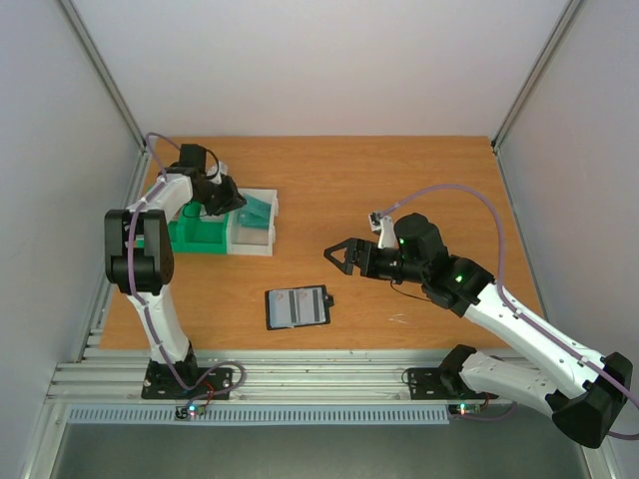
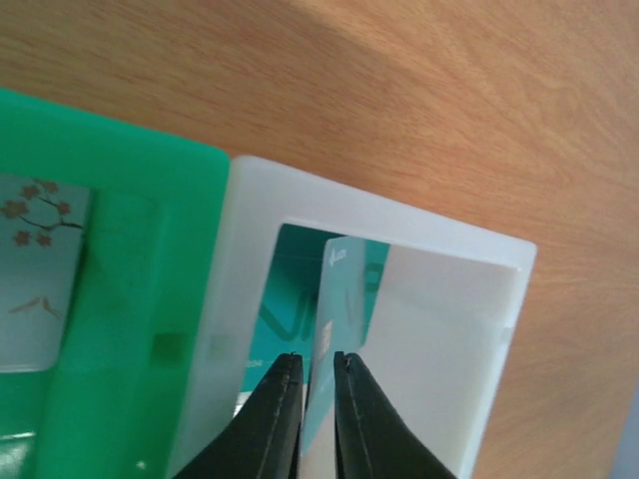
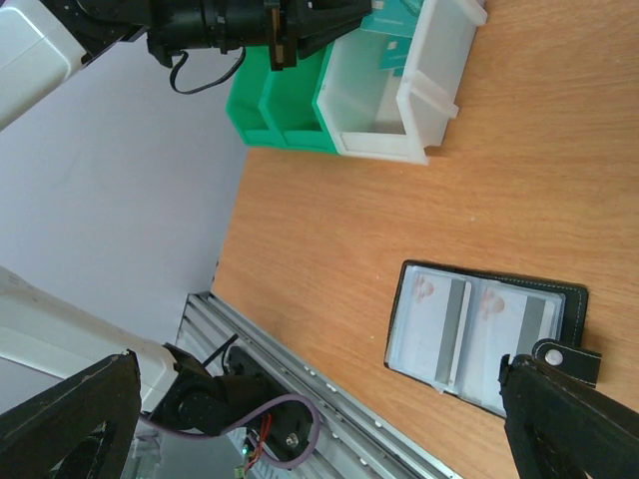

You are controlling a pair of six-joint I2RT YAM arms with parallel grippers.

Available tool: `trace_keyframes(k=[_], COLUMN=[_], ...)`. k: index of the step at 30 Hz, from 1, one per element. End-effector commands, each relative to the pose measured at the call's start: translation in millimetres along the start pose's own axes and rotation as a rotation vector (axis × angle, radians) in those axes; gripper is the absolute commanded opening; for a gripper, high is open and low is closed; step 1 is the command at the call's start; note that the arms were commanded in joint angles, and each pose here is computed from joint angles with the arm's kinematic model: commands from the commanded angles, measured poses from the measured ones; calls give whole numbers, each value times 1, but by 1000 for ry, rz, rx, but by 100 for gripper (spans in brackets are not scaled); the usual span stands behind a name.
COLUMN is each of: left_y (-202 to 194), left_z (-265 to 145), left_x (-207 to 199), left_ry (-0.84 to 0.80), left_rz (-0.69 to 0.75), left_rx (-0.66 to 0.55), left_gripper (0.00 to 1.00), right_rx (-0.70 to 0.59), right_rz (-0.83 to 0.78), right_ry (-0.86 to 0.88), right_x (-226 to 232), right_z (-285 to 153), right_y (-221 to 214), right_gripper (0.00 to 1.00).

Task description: Take the credit cards out of the card holder

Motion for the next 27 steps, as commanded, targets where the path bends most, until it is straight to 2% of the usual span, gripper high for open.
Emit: trace_keyframes(k=[1,8,12,20,27], left_y=[13,15,17,20,5], left_z=[1,-2,-8,-31,-64], left_x=[4,4,2,-17,-38], left_ry=[38,55,66,46,14], left_rz=[22,29,32,53,69], left_rx=[-40,-40,-48,-78,-85], left_gripper=[14,26,37,41,57], right_rx=[-37,-36,-33,-24,8], right_rz=[-21,-15,-10,1,34], right_ry=[4,-2,-7,-14,-118], right_x=[7,5,5,2,-15], right_z=[-8,-7,-8,-8,-3], right_y=[9,9,8,6,2], right_gripper=[98,98,98,98,99])
Point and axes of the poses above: each gripper's point midway between its finger pads, its own z axis out along the fingers, its own x axis along the line the jaws close on, y = z × x, the point moved 1 cm from there along -z, back along the fingers, and after that the axes turned 5 degrees about z, right-handed, at the moved point
